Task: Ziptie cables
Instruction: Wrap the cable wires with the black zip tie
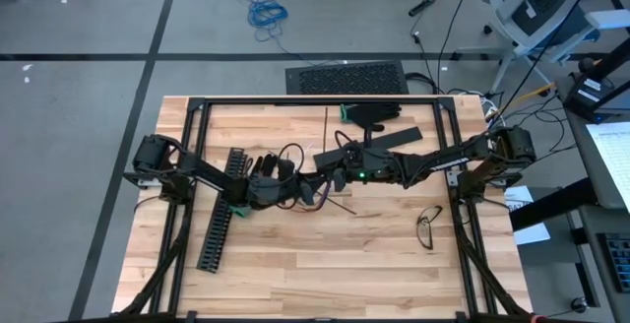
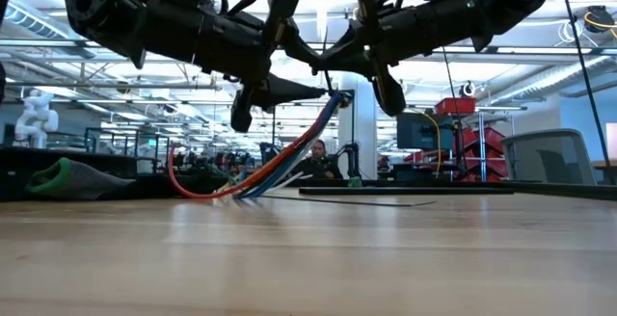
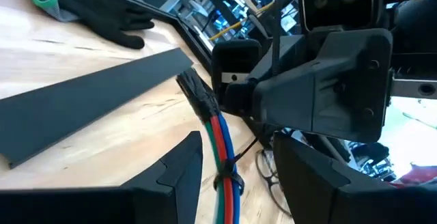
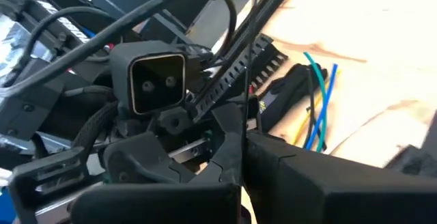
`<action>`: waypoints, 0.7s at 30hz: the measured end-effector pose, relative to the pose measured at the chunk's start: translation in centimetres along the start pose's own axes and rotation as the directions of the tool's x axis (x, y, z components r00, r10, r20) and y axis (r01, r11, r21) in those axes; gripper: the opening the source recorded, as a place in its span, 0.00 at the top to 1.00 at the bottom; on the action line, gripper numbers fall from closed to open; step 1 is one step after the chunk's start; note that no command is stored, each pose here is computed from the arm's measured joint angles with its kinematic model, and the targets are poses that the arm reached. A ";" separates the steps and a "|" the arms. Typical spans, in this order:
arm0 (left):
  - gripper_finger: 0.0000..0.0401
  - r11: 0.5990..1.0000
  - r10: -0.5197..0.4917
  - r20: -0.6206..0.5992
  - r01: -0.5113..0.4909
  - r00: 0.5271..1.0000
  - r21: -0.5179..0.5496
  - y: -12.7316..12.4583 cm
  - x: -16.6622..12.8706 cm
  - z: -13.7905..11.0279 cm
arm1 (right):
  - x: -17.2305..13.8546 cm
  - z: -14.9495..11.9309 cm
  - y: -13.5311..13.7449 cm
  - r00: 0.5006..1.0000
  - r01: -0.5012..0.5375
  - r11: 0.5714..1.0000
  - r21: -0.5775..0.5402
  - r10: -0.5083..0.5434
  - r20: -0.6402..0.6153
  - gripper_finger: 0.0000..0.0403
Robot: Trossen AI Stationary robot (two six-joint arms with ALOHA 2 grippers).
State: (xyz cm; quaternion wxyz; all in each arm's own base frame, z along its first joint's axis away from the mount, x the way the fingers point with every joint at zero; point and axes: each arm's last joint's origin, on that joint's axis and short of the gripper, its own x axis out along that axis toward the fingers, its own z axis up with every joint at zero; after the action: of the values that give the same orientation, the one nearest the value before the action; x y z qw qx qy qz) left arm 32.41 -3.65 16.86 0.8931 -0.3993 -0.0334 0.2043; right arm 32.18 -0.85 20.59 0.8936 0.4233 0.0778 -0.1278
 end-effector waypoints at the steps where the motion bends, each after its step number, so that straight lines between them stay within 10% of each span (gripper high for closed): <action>1: 0.57 1.000 0.001 -0.001 -0.001 1.000 0.000 0.0 0.0 0.0 | 0.0 0.0 0.0 1.000 0.004 1.000 0.001 -0.004 -0.001 1.00; 21: 0.66 0.994 0.035 0.053 -0.040 0.998 0.101 -0.1 0.5 0.7 | -0.1 0.1 0.8 0.998 -0.054 0.996 0.066 0.051 0.044 1.00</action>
State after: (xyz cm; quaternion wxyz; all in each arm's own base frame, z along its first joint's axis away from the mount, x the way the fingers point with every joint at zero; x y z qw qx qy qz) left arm 32.79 -3.01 17.28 0.9072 -0.3484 -0.0385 0.2328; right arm 32.32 -0.45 21.22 0.8834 0.4521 0.0432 -0.1156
